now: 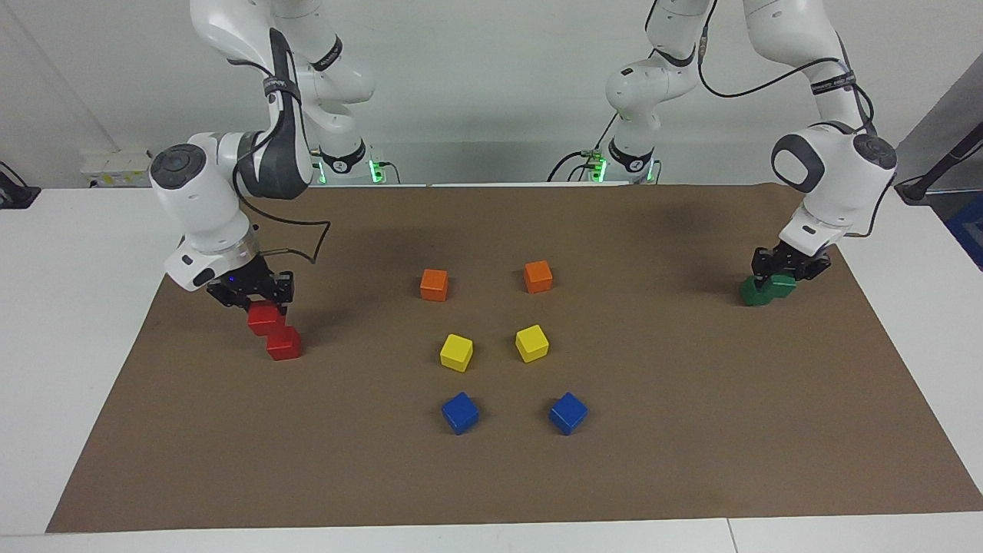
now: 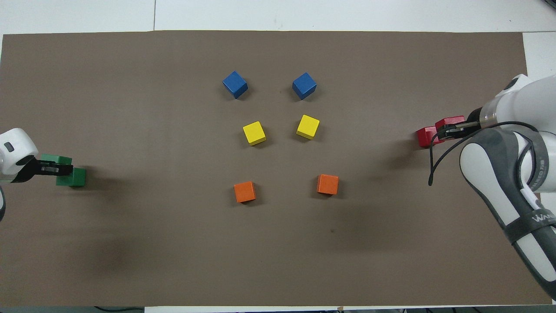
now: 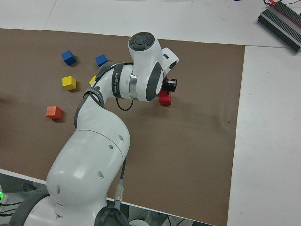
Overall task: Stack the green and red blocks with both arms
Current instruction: 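Set the green cube beside the first green and open the left gripper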
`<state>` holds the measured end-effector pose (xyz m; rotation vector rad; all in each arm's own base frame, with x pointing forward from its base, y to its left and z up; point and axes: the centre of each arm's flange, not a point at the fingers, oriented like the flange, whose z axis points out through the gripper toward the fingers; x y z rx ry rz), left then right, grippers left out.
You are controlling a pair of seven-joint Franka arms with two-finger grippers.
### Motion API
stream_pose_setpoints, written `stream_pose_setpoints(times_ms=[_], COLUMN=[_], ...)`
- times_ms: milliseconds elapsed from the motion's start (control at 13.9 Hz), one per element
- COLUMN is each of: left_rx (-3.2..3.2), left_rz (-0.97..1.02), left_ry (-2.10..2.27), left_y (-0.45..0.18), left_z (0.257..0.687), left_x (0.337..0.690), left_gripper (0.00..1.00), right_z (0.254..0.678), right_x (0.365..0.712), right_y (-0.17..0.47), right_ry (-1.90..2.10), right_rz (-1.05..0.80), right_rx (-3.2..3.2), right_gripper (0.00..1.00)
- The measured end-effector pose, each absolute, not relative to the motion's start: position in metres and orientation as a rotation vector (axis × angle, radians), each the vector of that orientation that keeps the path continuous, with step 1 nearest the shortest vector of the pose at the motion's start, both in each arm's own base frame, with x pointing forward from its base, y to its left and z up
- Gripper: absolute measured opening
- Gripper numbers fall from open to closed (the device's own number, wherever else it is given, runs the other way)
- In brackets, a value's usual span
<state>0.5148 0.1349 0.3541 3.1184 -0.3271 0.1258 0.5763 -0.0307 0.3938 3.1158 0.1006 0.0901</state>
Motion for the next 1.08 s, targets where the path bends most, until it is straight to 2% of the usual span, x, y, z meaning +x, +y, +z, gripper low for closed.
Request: stream_pose_setpoints(times_ms=[936, 1080], left_rx=[3.108, 3.108], left_rz=[0.124, 0.125], left_ry=[-0.320, -0.328], left_y=[0.134, 0.134], left_z=[0.347, 0.348], left_x=[0.510, 0.509], left_gripper=[0.55, 0.58], right_z=[0.364, 0.361], right_x=[0.576, 0.576], right_y=[-0.030, -0.030], right_ry=[0.104, 0.103], right_rz=[0.115, 0.125], right_rx=[3.115, 3.114], right_gripper=[0.56, 0.56])
